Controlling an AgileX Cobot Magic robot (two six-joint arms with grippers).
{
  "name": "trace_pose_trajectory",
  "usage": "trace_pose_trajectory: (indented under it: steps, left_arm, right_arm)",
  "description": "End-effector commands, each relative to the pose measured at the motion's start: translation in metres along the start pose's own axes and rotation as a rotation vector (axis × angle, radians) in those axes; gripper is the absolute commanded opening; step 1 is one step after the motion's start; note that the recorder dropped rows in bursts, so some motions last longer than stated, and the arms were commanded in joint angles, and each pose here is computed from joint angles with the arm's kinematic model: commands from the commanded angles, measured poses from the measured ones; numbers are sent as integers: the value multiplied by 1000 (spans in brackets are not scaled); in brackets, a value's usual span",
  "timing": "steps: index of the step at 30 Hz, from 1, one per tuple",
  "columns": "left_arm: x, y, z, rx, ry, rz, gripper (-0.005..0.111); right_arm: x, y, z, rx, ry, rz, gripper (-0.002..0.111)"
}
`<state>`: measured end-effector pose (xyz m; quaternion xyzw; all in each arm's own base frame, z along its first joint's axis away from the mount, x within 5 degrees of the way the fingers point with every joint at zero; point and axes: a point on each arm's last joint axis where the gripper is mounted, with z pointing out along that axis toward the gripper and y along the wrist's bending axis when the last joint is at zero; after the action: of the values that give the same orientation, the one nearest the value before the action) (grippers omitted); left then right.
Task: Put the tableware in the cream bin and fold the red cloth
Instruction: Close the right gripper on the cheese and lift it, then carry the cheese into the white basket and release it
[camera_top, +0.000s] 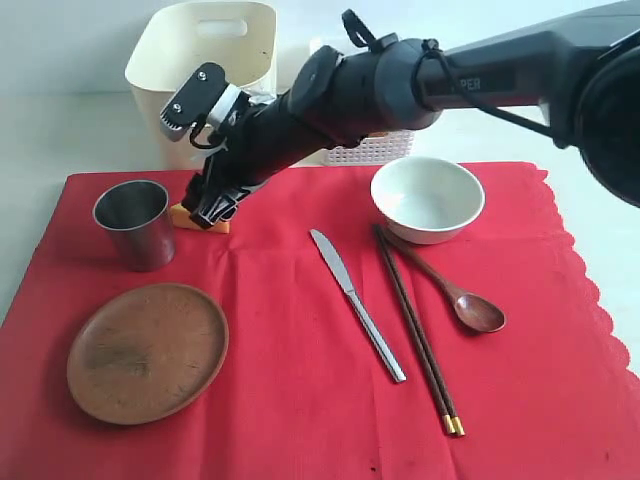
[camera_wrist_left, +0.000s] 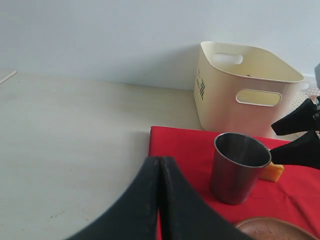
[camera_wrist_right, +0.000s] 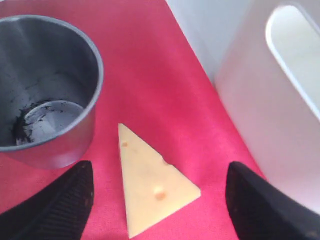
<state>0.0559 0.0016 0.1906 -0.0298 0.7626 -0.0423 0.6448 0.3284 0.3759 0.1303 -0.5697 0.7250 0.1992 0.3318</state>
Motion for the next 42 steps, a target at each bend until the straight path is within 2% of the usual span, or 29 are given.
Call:
trace_pose_trajectory:
  steps: [1, 12, 15, 25, 29, 38, 42]
  left_arm:
    - [-1, 0, 0, 2, -12, 9, 2]
    - [-1, 0, 0, 2, -12, 9, 2]
    - [-1, 0, 0, 2, -12, 9, 2]
    - [-1, 0, 0, 2, -12, 9, 2]
    - [-1, 0, 0, 2, -12, 9, 2]
    - [-1, 0, 0, 2, -12, 9, 2]
    - [-1, 0, 0, 2, -12, 6, 2]
  right_arm:
    - [7, -3, 10, 31, 7, -11, 69]
    - [16, -4, 40, -23, 28, -4, 69]
    - [18, -3, 41, -28, 35, -9, 66]
    - [14, -3, 36, -32, 42, -51, 13]
    - [3, -4, 26, -26, 25, -27, 0]
    - [-33, -13, -32, 74, 80, -29, 0]
    - [-47, -24, -68, 165, 112, -12, 0]
